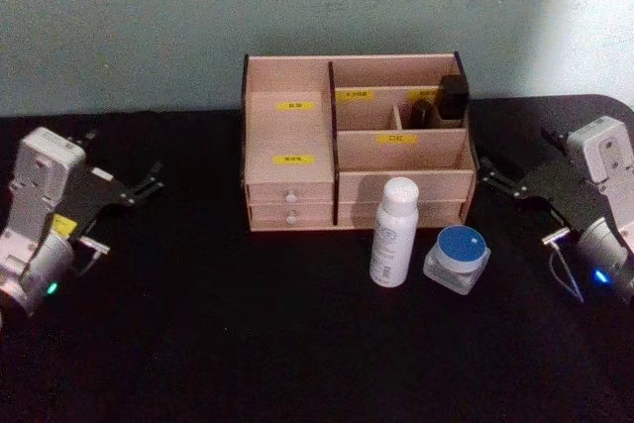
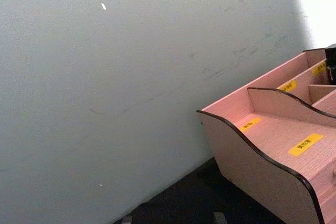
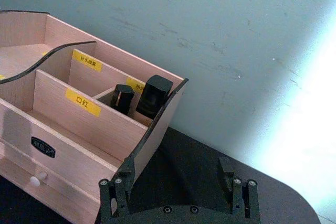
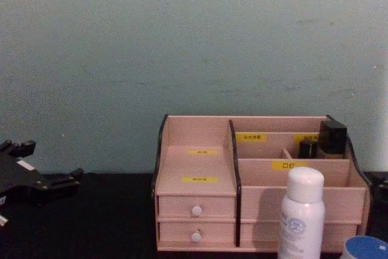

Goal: Pick up the facial cleanser and watermelon frost from the table and place them into the tiered storage box.

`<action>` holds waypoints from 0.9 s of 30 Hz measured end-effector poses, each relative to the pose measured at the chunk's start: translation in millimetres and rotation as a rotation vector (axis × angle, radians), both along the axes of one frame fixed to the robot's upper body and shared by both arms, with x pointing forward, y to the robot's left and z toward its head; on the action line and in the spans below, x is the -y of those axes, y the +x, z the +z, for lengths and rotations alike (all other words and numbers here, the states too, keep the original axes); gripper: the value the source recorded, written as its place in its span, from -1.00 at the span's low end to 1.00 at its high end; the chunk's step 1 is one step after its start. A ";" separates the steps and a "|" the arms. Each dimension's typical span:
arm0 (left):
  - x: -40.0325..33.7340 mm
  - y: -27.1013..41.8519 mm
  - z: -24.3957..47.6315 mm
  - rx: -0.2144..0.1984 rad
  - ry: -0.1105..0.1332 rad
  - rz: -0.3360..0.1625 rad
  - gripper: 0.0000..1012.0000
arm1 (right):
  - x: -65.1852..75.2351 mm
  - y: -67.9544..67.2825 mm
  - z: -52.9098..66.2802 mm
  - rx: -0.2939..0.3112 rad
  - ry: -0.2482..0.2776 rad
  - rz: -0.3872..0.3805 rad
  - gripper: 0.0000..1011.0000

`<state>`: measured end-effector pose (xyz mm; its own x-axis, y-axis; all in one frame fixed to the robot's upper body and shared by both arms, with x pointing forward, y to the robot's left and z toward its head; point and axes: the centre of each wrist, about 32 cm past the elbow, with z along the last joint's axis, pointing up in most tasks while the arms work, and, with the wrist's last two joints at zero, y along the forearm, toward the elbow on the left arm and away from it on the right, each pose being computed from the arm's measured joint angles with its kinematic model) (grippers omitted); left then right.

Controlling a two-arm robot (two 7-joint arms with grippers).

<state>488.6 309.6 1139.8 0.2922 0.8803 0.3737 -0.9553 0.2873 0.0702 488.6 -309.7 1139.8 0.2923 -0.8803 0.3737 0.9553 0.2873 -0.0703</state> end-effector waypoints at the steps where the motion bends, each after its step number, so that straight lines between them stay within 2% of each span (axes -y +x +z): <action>1: 0.0 0.0 0.0 0.000 0.000 0.000 0.98 | 0.0 0.0 0.0 0.000 0.000 0.000 0.98; 19: 0.0 0.0 0.0 0.000 0.000 0.000 0.98 | 0.0 0.0 0.0 0.000 0.000 0.000 0.98; 27: 0.0 0.0 0.0 0.000 0.000 0.000 0.98 | 7.7 -6.8 12.9 0.043 0.024 0.024 0.98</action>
<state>488.6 309.7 1139.8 0.2922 0.8803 0.3738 -0.9553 0.2873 0.0703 481.9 -317.4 1152.7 0.2977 -0.8821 0.3651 0.9500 0.3114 -0.0222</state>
